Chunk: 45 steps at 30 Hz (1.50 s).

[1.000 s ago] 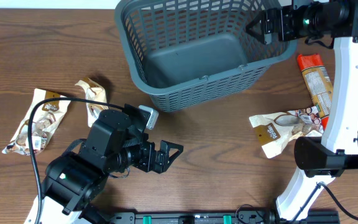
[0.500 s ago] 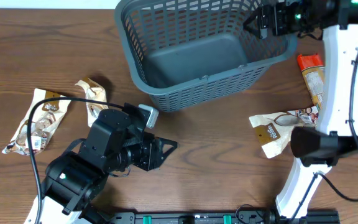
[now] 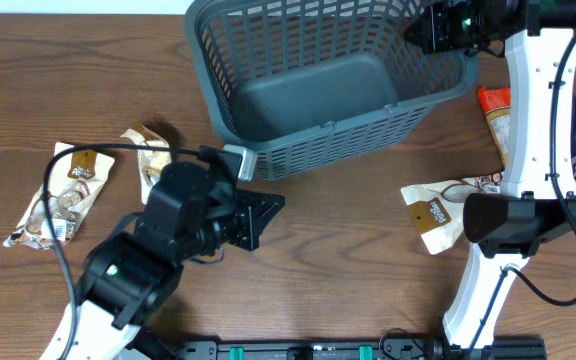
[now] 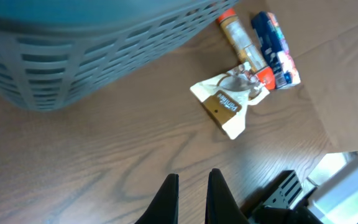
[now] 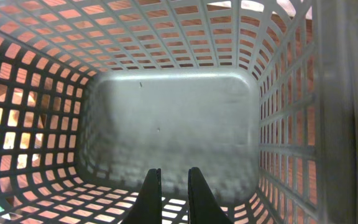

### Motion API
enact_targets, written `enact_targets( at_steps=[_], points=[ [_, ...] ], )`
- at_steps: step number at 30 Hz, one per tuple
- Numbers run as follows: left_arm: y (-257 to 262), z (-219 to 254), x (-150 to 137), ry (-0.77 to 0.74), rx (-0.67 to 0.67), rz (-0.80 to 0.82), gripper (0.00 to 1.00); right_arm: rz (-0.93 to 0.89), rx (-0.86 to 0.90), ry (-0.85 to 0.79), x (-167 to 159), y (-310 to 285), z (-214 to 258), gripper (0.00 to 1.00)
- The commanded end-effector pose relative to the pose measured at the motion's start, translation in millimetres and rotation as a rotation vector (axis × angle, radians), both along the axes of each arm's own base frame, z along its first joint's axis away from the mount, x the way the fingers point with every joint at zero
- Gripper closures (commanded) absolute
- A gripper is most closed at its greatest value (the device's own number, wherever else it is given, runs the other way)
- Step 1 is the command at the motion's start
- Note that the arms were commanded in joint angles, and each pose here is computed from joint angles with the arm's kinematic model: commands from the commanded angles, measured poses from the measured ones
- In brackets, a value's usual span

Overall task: Pack container
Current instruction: 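Grasp the basket's left rim with left gripper, right rim with right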

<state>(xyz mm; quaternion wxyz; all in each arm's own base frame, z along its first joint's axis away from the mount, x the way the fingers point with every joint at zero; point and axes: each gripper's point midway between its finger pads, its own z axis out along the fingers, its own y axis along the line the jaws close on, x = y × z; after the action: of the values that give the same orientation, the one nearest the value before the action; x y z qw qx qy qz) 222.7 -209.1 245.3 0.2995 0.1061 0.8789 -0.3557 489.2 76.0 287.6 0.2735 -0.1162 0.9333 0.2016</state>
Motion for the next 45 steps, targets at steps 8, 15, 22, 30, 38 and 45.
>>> enact_targets(
  at_steps=[8, 15, 22, 30, 38, 45],
  points=[
    [-19.2, -22.4, 31.1, 0.057, 0.002, 0.029, 0.94, -0.010, -0.035, 0.018, -5.0, -6.8, -3.1, 0.99],
    [-22.0, -19.0, 36.1, 0.034, -0.009, 0.029, 0.94, 0.010, -0.052, 0.053, -14.1, -7.7, -8.9, 0.99],
    [-14.9, -21.1, 43.5, 0.011, 0.023, 0.075, 0.95, 0.007, -0.077, 0.095, -22.7, -11.9, -15.0, 0.99],
    [-7.8, -22.4, 50.2, -0.008, 0.050, 0.115, 0.94, 0.008, -0.093, 0.161, -31.3, -14.2, -28.5, 0.99],
    [-0.6, -22.4, 55.7, -0.020, 0.060, 0.129, 0.94, 0.024, -0.112, 0.277, -41.4, -16.6, -64.8, 0.98],
    [4.7, -22.4, 59.7, -0.037, 0.074, 0.133, 0.94, 0.025, -0.129, 0.346, -47.8, -19.5, -88.4, 0.99]
  ],
)
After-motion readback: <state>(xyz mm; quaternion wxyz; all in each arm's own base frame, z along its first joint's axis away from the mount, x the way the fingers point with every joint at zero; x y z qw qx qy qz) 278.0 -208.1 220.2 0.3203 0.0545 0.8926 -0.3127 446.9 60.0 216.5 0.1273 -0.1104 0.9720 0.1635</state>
